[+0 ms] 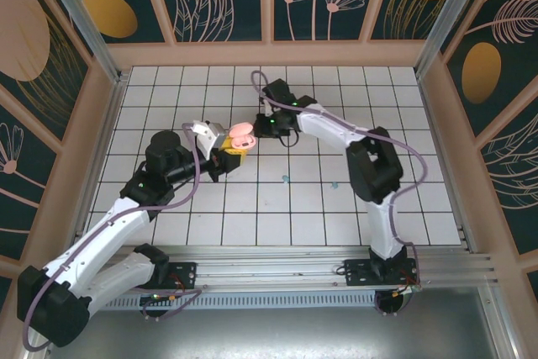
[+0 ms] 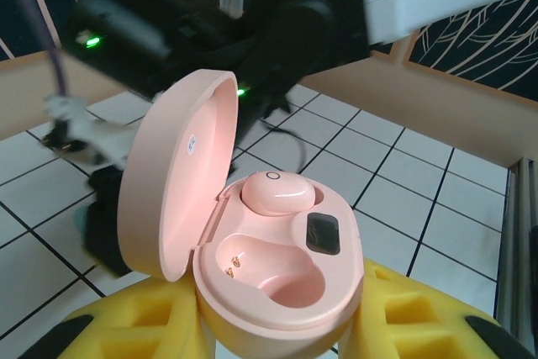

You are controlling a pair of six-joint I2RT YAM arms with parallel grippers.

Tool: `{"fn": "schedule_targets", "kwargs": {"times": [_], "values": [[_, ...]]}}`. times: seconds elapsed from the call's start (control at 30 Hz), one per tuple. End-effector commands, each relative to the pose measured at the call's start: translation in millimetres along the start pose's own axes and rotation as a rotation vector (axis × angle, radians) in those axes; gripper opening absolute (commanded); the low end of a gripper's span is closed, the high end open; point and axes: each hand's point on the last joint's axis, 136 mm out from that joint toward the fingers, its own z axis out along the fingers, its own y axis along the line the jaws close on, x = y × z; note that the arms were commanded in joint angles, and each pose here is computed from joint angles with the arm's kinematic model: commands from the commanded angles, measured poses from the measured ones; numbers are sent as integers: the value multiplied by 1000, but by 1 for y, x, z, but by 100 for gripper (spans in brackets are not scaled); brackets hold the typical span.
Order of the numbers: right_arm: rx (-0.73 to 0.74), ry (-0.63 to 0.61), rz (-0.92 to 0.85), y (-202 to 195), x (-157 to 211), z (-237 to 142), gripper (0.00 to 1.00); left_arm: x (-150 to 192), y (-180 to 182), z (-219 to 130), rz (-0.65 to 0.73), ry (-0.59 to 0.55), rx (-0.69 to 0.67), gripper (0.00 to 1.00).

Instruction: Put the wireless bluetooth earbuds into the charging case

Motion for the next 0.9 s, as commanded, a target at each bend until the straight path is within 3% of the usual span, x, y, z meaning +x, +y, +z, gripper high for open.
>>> {"fn": "schedule_targets", "kwargs": {"times": [0.0, 0.27, 0.87], "values": [[-93, -11, -168, 39, -17, 17, 21, 1, 0, -4, -9, -5, -17, 17], [-132, 88, -283, 49, -8, 71, 22, 3, -1, -9, -8, -10, -28, 17], [-60, 211, -385, 40, 34, 97, 28, 8, 0, -10, -10, -1, -36, 16]]}}
